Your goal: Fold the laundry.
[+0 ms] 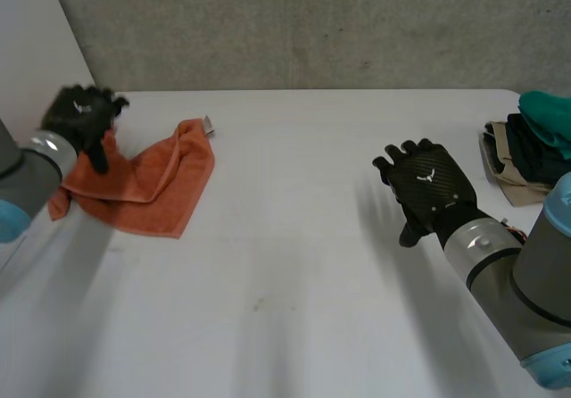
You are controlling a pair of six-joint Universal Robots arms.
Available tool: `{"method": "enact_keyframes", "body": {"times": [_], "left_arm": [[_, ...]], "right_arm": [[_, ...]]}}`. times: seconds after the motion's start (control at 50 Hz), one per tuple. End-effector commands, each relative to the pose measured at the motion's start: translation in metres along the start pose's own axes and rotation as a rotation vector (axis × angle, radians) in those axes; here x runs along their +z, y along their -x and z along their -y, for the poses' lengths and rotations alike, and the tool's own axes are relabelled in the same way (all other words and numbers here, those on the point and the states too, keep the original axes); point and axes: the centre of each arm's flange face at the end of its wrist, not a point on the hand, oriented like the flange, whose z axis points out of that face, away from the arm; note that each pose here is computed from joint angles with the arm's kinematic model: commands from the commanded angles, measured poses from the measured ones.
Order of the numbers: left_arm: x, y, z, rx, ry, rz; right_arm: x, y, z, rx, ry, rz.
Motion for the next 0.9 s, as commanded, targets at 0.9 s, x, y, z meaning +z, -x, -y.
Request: {"method": "enact_keyframes", "body": {"times": [0.9], "left_arm": [[-0.18,-0.216,0.092,-0.167,-0.202,-0.672]], "right_arm": [[0.003,-0.03,-0.013,0.011,0.062,-0.127]]}}
